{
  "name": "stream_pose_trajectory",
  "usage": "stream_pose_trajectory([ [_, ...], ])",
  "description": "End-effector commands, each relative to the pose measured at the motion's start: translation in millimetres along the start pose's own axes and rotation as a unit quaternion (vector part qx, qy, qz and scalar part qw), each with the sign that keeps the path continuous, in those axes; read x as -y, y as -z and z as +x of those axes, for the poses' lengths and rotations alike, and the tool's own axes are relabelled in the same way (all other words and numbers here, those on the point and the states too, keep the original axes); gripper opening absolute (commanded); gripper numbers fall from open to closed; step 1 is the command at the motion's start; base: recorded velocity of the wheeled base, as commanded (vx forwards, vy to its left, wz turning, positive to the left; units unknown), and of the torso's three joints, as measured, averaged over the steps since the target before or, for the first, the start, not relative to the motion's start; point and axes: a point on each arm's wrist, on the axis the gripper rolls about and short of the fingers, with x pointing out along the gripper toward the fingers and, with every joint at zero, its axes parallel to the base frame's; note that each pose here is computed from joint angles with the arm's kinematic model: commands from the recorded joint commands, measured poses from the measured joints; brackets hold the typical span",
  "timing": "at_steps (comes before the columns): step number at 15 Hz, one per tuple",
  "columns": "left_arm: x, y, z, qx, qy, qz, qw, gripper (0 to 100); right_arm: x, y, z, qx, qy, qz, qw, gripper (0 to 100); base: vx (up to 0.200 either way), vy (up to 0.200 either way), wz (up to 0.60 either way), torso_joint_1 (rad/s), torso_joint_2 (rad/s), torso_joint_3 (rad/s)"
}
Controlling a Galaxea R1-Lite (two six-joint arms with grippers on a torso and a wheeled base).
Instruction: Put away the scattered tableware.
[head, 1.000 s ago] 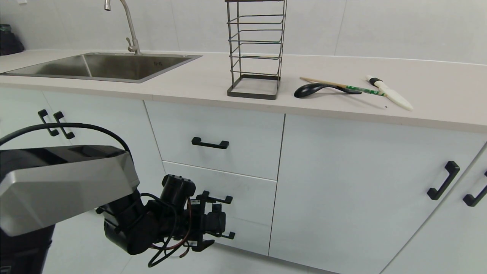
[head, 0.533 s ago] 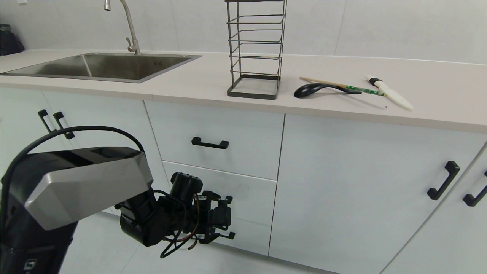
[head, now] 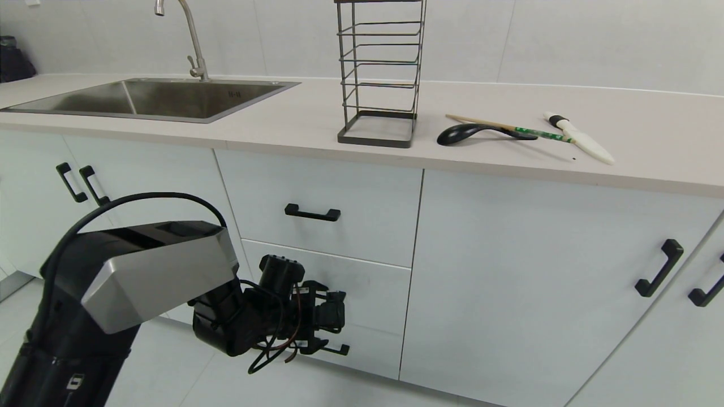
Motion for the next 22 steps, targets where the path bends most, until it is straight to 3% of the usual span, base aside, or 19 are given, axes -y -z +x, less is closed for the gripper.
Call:
stream_pose_trajectory([
  [1,2.5,1.9,6.2,-0.001,0.004,0.000,1.0000,100,0.0,-0.1,0.1,0.000,0.000,0.000,1.000,0,0.000,0.000,0.00,0.000,0.00,0.000],
  [8,15.9,4.2,-0.3,-0.010,0.030,-0.005,0.9995,100,0.0,-0.1,0.1,0.000,0.000,0.000,1.000,0,0.000,0.000,0.00,0.000,0.00,0.000],
  [13,15.7,1.6,-8.5,-0.010,0.029,-0.004,0.9995,100,0.0,-0.1,0.1,0.000,0.000,0.000,1.000,0,0.000,0.000,0.00,0.000,0.00,0.000],
  [16,21.5,0.1,-24.0,-0.013,0.036,-0.006,0.9992,100,0.0,-0.1,0.1,0.000,0.000,0.000,1.000,0,0.000,0.000,0.00,0.000,0.00,0.000],
  [17,22.3,-2.2,-32.7,-0.013,0.035,-0.006,0.9993,100,0.0,-0.1,0.1,0.000,0.000,0.000,1.000,0,0.000,0.000,0.00,0.000,0.00,0.000],
  [21,2.4,-28.3,-92.2,0.008,-0.019,0.005,0.9998,100,0.0,-0.1,0.1,0.000,0.000,0.000,1.000,0,0.000,0.000,0.00,0.000,0.00,0.000],
  [22,1.5,-43.6,-128.9,0.017,-0.019,0.009,0.9996,100,0.0,-0.1,0.1,0.000,0.000,0.000,1.000,0,0.000,0.000,0.00,0.000,0.00,0.000],
])
